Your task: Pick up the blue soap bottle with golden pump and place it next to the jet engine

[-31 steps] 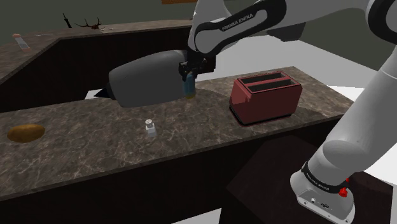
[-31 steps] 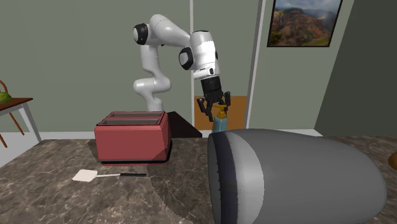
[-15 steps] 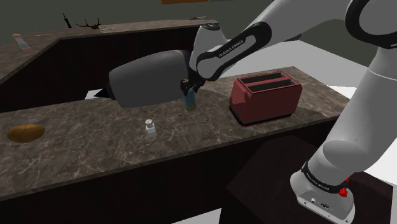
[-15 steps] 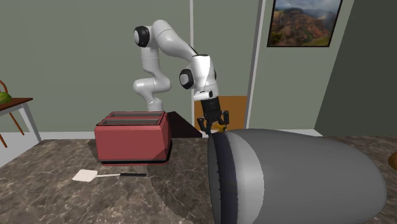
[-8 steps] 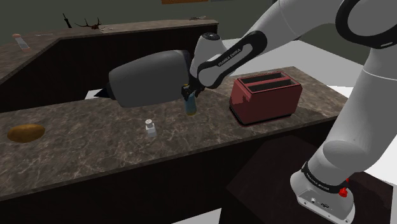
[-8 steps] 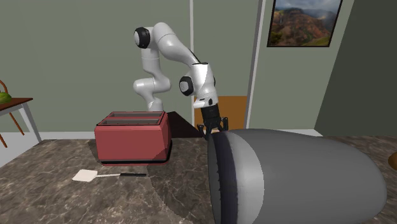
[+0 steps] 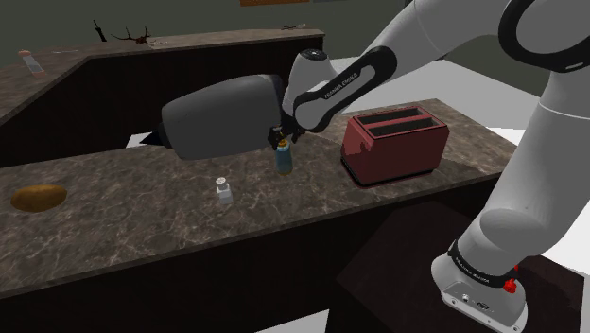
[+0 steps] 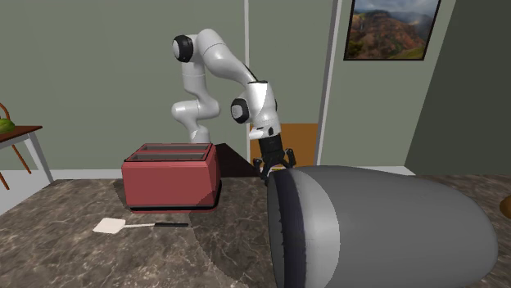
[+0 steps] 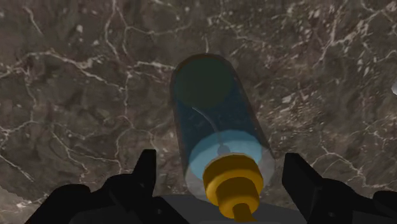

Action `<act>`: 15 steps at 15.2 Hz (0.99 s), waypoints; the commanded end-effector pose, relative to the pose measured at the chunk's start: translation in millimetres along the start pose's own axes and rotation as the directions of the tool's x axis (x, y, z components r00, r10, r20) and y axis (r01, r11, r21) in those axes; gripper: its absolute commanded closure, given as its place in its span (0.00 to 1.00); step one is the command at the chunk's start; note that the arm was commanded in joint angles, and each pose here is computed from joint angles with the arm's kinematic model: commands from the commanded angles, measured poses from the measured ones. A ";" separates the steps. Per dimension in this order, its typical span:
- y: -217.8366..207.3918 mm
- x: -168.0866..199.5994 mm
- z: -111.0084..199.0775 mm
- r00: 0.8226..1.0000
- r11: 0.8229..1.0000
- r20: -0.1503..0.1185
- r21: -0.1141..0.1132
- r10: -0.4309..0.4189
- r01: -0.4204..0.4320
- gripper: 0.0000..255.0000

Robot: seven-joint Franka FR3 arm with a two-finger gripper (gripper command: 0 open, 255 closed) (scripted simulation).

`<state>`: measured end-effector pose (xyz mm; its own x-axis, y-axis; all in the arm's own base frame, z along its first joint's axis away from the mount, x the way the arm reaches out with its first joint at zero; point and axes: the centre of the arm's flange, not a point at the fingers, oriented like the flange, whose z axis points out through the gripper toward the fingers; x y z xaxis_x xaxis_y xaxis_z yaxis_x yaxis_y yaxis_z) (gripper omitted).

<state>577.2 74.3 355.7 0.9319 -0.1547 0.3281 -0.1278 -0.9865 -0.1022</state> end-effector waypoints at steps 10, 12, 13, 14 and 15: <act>0.0 0.0 -50.0 1.000 1.000 0.000 0.000 0.000 0.000 0.00; 0.0 0.0 -50.0 1.000 1.000 0.000 0.000 0.000 0.000 0.00; 0.0 0.0 -50.0 1.000 1.000 0.000 0.000 0.000 0.000 0.00; 0.0 0.0 -50.0 1.000 1.000 0.000 0.000 0.000 0.000 0.00; 0.0 0.0 -50.0 1.000 1.000 0.000 0.000 0.000 0.000 0.00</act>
<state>560.3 71.7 402.7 0.9318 -0.1547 0.3283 -0.1278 -0.9865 -0.1022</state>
